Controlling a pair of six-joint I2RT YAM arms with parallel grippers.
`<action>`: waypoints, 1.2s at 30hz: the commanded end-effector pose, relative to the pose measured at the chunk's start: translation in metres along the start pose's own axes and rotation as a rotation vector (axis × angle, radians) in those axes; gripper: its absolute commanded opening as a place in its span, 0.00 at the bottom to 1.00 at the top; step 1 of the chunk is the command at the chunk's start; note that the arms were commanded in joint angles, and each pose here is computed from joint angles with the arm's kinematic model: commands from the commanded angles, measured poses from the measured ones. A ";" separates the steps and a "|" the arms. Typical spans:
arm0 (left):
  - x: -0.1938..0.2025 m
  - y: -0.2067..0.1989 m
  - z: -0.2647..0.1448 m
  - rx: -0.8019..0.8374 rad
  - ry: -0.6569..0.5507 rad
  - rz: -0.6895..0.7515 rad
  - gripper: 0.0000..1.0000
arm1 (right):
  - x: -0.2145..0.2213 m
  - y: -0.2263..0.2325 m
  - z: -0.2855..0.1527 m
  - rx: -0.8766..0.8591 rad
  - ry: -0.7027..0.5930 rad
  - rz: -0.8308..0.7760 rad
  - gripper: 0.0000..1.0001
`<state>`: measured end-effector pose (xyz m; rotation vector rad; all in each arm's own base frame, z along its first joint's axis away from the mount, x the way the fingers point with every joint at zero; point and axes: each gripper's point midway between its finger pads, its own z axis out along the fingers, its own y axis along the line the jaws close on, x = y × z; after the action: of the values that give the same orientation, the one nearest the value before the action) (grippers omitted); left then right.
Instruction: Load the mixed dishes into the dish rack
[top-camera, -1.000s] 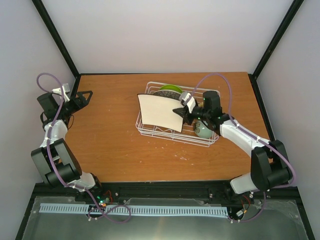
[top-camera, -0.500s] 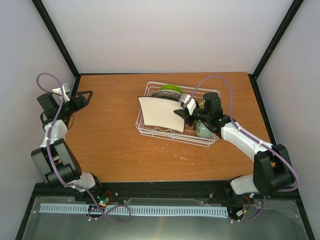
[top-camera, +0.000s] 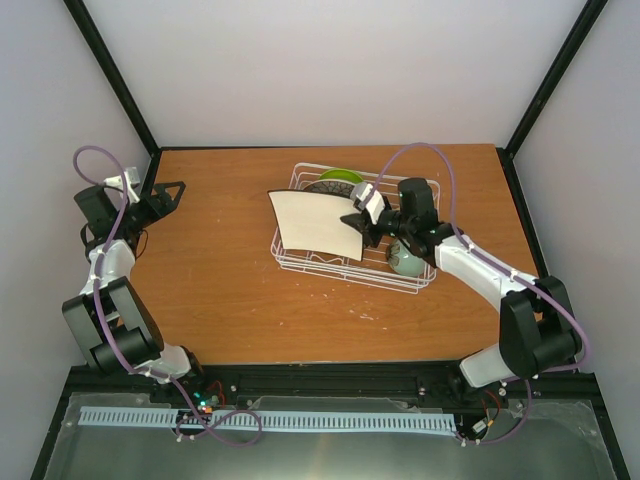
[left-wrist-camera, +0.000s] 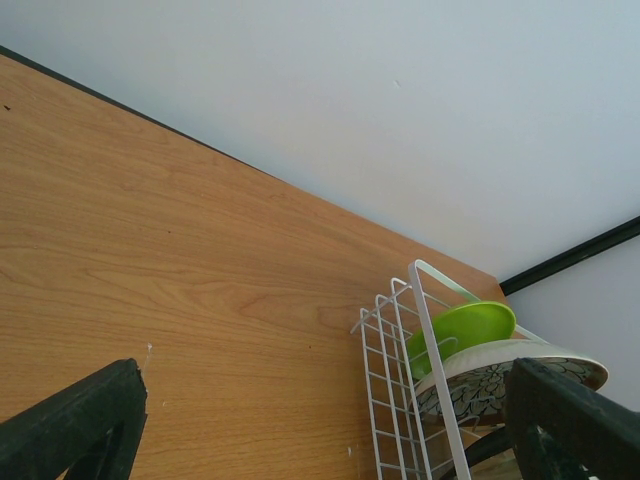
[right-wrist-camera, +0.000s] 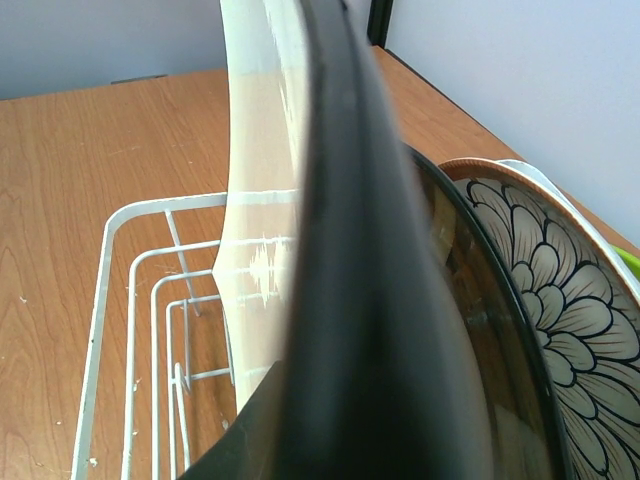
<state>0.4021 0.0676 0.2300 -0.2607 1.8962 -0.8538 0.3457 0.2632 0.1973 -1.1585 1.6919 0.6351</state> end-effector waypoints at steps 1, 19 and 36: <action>-0.007 -0.003 -0.003 0.005 -0.023 0.035 0.97 | 0.124 0.006 0.005 0.068 0.419 0.108 0.09; -0.008 -0.001 0.000 0.020 -0.026 0.013 0.97 | 0.139 0.018 -0.004 0.084 0.438 0.227 0.12; -0.008 -0.004 -0.001 0.031 -0.028 0.012 0.96 | 0.139 0.016 -0.006 0.092 0.456 0.240 0.26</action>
<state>0.4037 0.0679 0.2331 -0.2638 1.8774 -0.8640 0.3572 0.2466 0.1852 -1.0008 1.8126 0.5512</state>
